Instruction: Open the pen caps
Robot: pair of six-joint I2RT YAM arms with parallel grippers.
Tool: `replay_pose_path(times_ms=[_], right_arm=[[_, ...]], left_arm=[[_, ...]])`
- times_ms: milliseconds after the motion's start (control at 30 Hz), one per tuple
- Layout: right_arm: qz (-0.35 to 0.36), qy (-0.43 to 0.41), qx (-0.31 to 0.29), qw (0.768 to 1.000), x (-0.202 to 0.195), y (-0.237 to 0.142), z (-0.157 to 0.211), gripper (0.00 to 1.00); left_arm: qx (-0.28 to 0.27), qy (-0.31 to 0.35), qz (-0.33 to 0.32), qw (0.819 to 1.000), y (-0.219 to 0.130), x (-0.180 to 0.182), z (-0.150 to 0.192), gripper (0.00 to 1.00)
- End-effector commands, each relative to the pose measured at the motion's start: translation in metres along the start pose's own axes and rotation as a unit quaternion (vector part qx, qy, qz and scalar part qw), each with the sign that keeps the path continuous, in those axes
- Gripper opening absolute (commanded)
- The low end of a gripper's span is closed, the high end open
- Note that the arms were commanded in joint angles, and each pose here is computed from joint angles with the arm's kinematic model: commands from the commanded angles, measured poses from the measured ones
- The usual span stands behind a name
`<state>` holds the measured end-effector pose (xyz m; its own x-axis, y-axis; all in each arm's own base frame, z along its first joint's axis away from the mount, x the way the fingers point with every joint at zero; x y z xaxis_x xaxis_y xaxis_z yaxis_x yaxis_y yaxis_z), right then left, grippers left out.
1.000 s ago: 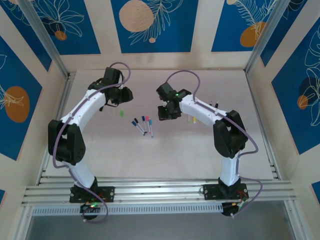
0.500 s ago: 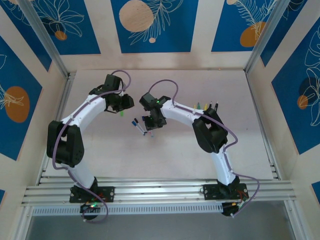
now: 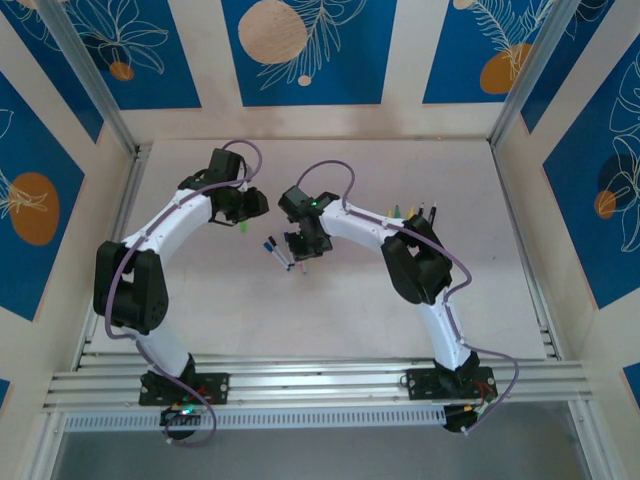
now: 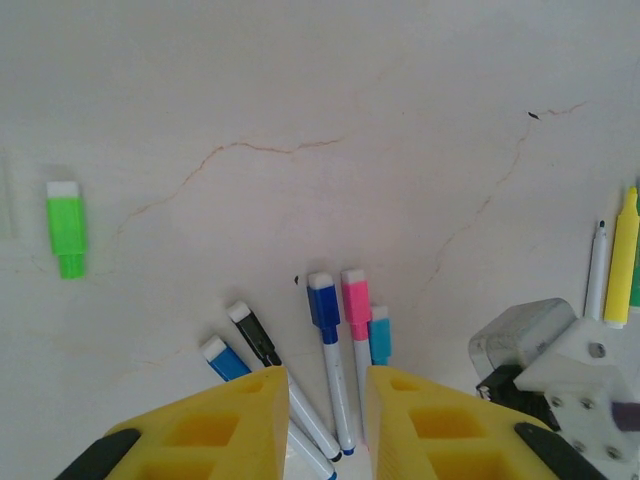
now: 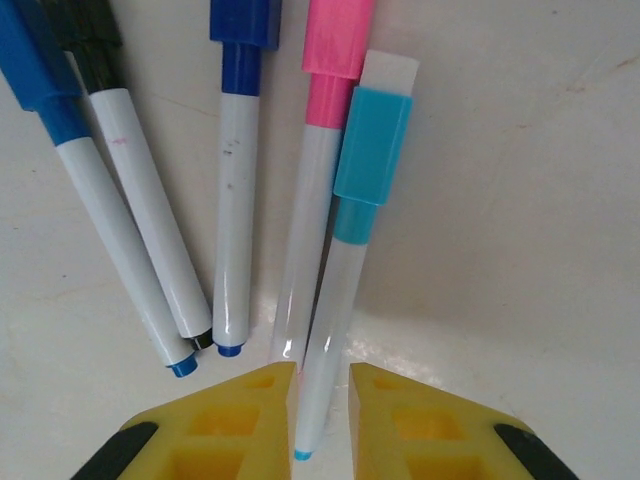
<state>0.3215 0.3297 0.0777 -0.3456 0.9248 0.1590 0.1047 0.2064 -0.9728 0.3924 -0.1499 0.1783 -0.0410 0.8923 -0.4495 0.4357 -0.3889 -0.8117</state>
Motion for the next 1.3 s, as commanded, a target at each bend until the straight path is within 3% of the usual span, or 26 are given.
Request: replay_pose_path(times_ms=[0,533,800,933,1267], right_arm=[[0.002,0.007,0.029,1.000,-0.001,0.010,0.007,0.21],[0.073,0.006,0.065,0.995,-0.018,0.033,0.013,0.19],[0.118,0.008,0.068,0.991,-0.029,0.035,0.014,0.28],[0.133,0.008,0.077,0.988,-0.035,0.041,0.017,0.27],[0.156,0.019,0.090,0.983,-0.050,0.048,0.026,0.01]], left_arm=[[0.005,0.003,0.011,1.000,0.004,-0.005,-0.001,0.26],[0.009,0.001,0.011,1.000,0.011,-0.004,-0.001,0.25],[0.009,0.000,0.012,1.000,0.011,-0.004,-0.001,0.25],[0.011,-0.001,0.015,1.000,0.012,-0.004,-0.001,0.25],[0.010,-0.002,0.020,1.000,0.012,-0.006,-0.001,0.25]])
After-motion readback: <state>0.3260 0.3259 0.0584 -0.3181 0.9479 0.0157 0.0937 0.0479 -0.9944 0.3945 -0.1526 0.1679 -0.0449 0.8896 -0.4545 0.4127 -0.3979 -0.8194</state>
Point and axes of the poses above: each hand's point on the last joint's axis, 136 mm out from that joint toward the fingers, its own y axis out along the fingers, its own x axis along the line the jaws close on, z = x × y, the point moved 4 cm from there along -y, back along the fingers, and after that the axes turned 1 degree about -y, right-handed, at the moved point
